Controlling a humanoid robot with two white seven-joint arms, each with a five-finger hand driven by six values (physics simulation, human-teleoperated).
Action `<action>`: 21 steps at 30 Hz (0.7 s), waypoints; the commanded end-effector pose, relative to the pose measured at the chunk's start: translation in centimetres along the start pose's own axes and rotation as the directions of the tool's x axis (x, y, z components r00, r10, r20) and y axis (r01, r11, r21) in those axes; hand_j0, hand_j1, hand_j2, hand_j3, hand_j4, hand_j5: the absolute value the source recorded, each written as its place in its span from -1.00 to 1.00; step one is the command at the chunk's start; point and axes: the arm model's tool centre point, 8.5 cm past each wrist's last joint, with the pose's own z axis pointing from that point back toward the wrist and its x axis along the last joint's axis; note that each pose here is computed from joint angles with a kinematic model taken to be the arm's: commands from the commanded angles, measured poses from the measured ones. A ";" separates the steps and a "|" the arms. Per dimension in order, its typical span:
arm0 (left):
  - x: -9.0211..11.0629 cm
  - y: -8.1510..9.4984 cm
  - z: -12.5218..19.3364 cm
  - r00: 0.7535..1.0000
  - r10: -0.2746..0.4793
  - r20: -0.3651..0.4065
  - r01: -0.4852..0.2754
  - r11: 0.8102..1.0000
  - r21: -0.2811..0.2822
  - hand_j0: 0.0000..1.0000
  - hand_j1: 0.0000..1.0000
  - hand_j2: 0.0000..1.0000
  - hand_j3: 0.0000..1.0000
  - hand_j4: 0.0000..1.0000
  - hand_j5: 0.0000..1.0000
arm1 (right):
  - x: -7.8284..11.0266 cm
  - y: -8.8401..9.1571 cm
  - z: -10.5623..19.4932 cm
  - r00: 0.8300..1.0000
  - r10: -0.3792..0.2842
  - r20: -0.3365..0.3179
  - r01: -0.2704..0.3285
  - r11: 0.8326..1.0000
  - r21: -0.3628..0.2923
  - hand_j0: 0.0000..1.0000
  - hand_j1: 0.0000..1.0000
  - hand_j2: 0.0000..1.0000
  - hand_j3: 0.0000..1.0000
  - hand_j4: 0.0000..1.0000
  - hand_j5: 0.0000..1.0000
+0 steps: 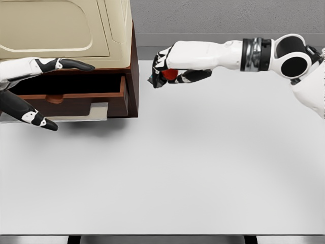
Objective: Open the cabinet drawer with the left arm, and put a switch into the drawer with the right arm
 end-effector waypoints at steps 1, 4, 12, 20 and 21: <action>-0.2 -0.2 -1.1 0.999 0.016 0.039 -0.016 1.000 0.005 1.00 1.00 1.00 1.00 1.00 1.00 | 0.3 -0.2 -0.5 1.000 -0.014 0.020 0.014 1.000 -0.014 0.03 0.03 0.03 0.03 0.03 0.03; 0.1 0.1 -2.1 0.997 0.006 0.075 -0.007 1.000 0.007 1.00 1.00 1.00 1.00 1.00 1.00 | 0.9 -0.4 -2.0 0.999 -0.011 0.050 0.012 1.000 -0.015 0.03 0.03 0.03 0.03 0.03 0.03; 0.1 0.0 -2.9 0.995 0.009 0.100 -0.009 1.000 0.007 1.00 1.00 1.00 1.00 1.00 1.00 | 1.6 -1.4 -3.9 0.998 -0.015 0.060 0.015 1.000 -0.014 0.03 0.03 0.03 0.03 0.03 0.03; 0.9 1.2 1.5 0.999 -0.023 -0.037 0.024 1.000 0.017 1.00 1.00 1.00 1.00 1.00 1.00 | 2.1 -2.2 -5.3 0.998 -0.014 0.068 0.015 1.000 -0.016 0.03 0.03 0.03 0.03 0.03 0.03; 1.0 1.3 1.7 0.999 -0.024 -0.042 0.025 0.999 0.020 1.00 1.00 1.00 1.00 1.00 1.00 | 2.1 -2.4 -5.3 0.998 -0.011 0.067 0.012 1.000 -0.015 0.03 0.03 0.03 0.03 0.03 0.03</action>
